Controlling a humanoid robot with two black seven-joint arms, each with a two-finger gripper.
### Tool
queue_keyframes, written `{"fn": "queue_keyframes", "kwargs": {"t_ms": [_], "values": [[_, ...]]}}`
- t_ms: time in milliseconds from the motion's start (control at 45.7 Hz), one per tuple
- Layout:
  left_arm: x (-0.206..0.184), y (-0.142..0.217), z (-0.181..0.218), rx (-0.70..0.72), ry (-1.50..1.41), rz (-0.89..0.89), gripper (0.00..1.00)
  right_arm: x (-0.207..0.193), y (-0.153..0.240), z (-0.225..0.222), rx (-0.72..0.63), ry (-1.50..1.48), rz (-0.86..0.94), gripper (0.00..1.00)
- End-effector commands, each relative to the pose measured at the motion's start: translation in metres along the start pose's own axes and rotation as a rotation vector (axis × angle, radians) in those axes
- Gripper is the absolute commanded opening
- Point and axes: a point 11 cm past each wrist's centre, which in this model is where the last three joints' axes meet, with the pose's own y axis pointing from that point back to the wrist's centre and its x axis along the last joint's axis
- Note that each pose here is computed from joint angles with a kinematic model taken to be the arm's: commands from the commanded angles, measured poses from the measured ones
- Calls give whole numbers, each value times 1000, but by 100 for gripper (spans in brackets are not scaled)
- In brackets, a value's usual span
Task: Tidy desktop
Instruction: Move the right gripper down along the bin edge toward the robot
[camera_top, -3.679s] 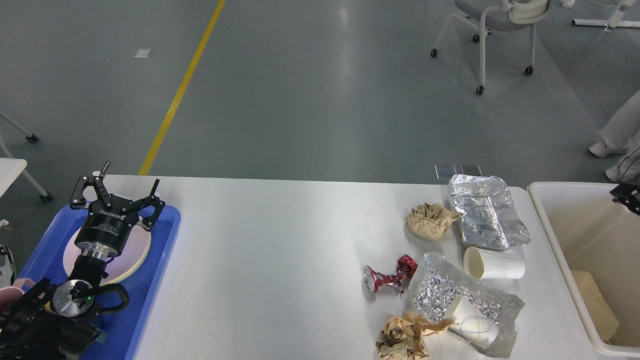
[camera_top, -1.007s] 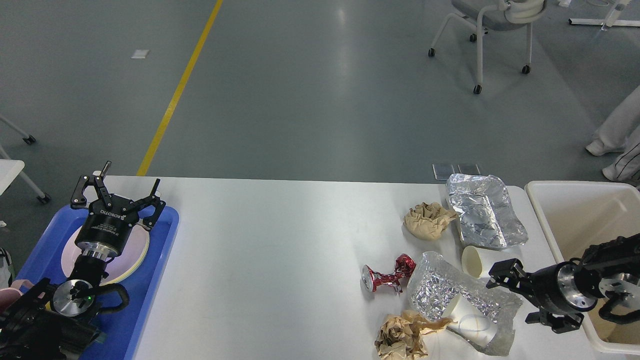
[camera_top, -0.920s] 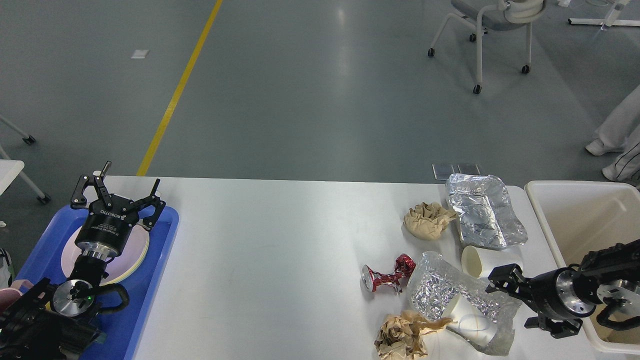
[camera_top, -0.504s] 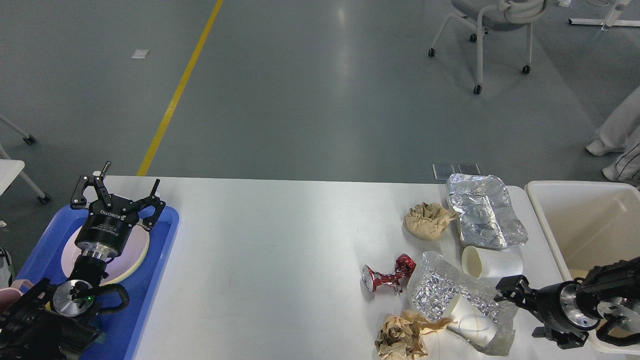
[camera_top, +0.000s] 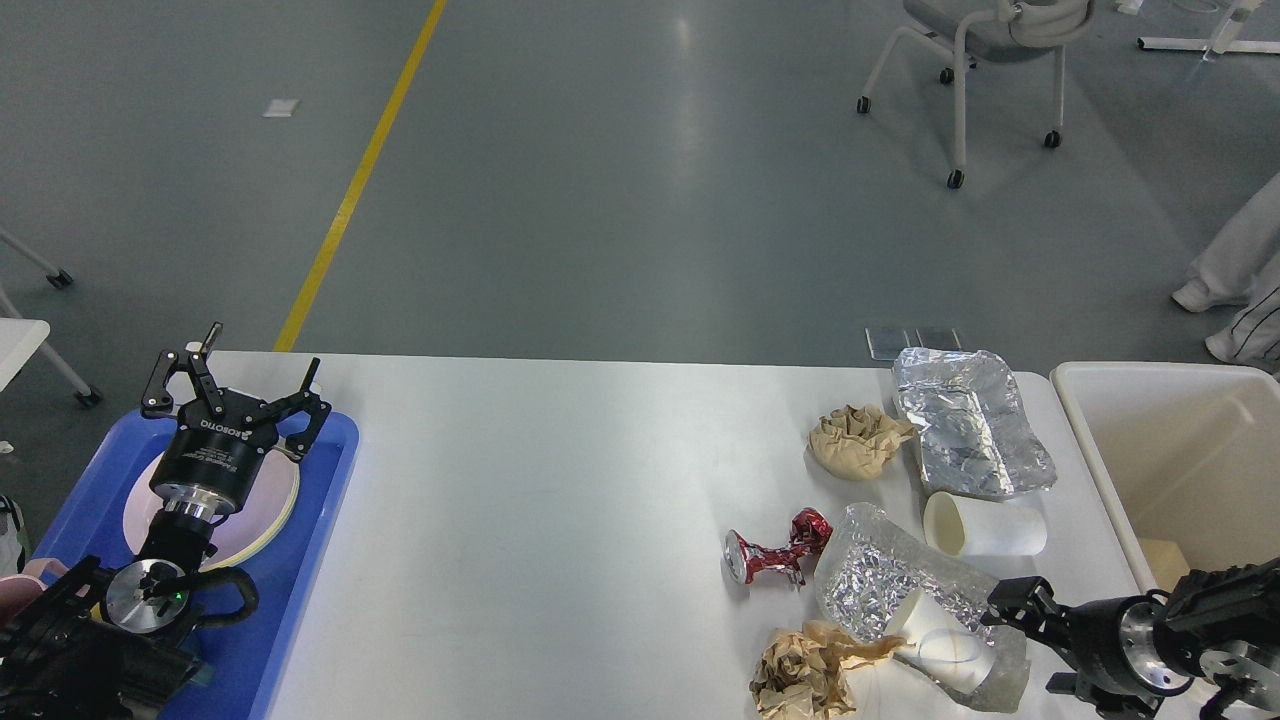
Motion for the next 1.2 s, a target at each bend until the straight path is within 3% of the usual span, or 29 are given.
{"fn": "queue_keyframes", "kwargs": {"t_ms": [0,241,307,1182], "values": [[0,0,0,1,-1,-1,98,4,-3,1,6,12,33,56],[0,0,0,0,0,-1,98,-4,-13,3,-5,43,54,25],[0,0,0,0,0,-1,98,-5,-13,3,-4,44,50,0],[0,0,0,0,0,-1,98,-32,2,-8,43,79,-47,0]]}}
